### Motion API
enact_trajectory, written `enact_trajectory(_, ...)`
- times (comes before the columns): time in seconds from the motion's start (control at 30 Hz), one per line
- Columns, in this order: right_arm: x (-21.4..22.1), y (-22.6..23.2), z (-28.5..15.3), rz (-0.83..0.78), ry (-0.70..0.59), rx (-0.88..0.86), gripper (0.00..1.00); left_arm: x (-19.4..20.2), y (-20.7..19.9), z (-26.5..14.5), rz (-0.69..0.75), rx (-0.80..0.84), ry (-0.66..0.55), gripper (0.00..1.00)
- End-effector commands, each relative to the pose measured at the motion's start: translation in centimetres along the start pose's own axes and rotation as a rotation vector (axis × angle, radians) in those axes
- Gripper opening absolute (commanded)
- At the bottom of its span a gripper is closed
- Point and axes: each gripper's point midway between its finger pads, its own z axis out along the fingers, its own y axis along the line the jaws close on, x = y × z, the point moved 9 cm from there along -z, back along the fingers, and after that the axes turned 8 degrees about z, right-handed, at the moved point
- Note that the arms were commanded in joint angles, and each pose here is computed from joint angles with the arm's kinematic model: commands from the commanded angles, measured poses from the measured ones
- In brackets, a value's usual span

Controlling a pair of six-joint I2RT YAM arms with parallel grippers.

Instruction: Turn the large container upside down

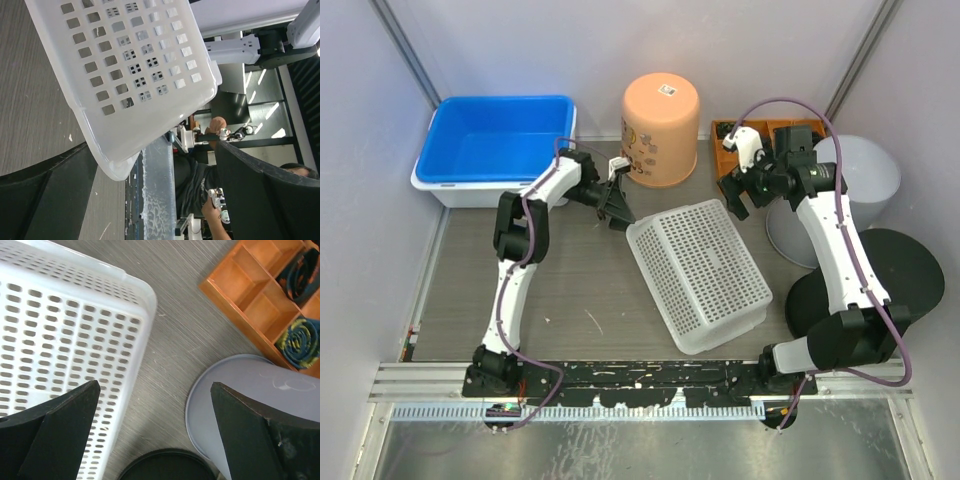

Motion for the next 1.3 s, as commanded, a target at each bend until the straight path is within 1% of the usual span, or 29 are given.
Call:
enact_trajectory(0.0,-2.7,1.4,-1.6,-0.022,-0.141,-0.066,1.0,-0.8,-5.2,1.0,-0.05,-0.027,0.06,0.99)
enact_trajectory(0.03,-2.7,1.6,-1.6,-0.02,-0.144,-0.085,1.0,-0.8,-3.9,1.5,-0.088,-0.1,0.11,0.99)
enact_trajectory(0.07,-2.7,1.8,-1.6,-0.017,-0.149,-0.101,1.0,-0.8,-2.3,1.6,-0.125,-0.229,0.131,0.99)
enact_trajectory(0.1,-2.7,2.1,-1.7,-0.014,-0.15,-0.124,1.0,-0.4,-0.7,1.3,-0.151,-0.396,0.122,0.99)
enact_trajectory(0.17,-3.0,2.8,-1.9,-0.017,-0.163,-0.169,1.0,0.2,0.7,0.9,-0.095,-0.557,0.077,0.98)
enact_trajectory(0.27,-3.6,4.4,-1.9,-0.039,-0.175,-0.228,1.0,-0.2,0.2,1.1,-0.059,-0.701,0.144,0.99)
enact_trajectory(0.4,-4.5,6.3,-1.6,-0.096,-0.174,-0.236,1.0,-1.6,0.1,-0.3,-0.011,-1.029,0.158,0.99)
enact_trajectory(0.5,-5.2,8.4,-1.5,-0.147,-0.181,-0.27,1.0,-2.6,-0.8,-1.1,0.092,-1.245,0.157,0.99)
enact_trajectory(0.57,-5.5,10.6,-1.3,-0.194,-0.17,-0.351,1.0,-3.4,-1.8,-1.6,0.181,-1.374,0.147,0.99)
enact_trajectory(0.63,-5.4,13.8,-1.2,-0.275,-0.122,-0.486,1.0,-4.6,-3.9,-2.3,0.267,-1.446,0.094,0.99)
enact_trajectory(0.7,-4.9,17.3,-1.3,-0.361,-0.067,-0.635,1.0,-6.0,-8.0,-2.9,0.376,-1.48,0.024,0.99)
enact_trajectory(0.8,-2.8,23.2,-1.8,-0.518,0.031,-0.859,1.0,-7.8,-16.5,-4.5,0.594,-1.551,-0.091,0.98)
enact_trajectory(0.83,-1.9,24.7,-1.5,-0.566,0.061,-0.897,1.0,-8.2,-20.0,-5.6,0.691,-1.622,-0.138,0.98)
enact_trajectory(0.87,-0.7,26.1,-0.9,-0.614,0.096,-0.919,1.0,-8.1,-22.7,-6.6,0.76,-1.689,-0.173,0.98)
enact_trajectory(0.9,0.7,27.2,0.2,-0.656,0.134,-0.907,1.0,-7.9,-25.1,-7.6,0.812,-1.75,-0.205,0.99)
enact_trajectory(0.97,3.0,28.3,3.4,-0.711,0.153,-0.791,1.0,-7.2,-28.8,-10.4,0.864,-1.893,-0.258,0.98)
enact_trajectory(1.03,5.4,28.3,7.0,-0.735,0.152,-0.641,1.0,-5.9,-31.1,-13.2,0.841,-1.966,-0.289,0.99)
enact_trajectory(1.07,6.5,28.0,8.7,-0.743,0.141,-0.556,1.0,-5.0,-31.3,-14.5,0.798,-1.987,-0.262,0.98)
enact_trajectory(1.13,8.5,27.0,11.3,-0.761,0.122,-0.392,1.0,-3.6,-30.7,-16.3,0.72,-1.967,-0.207,0.98)
enact_trajectory(1.17,10.0,26.2,12.3,-0.772,0.139,-0.316,1.0,-2.9,-30.1,-16.7,0.685,-1.93,-0.172,0.98)
enact_trajectory(1.27,11.6,24.8,14.0,-0.787,0.158,-0.144,1.0,-1.7,-28.6,-16.7,0.644,-1.795,-0.066,0.99)
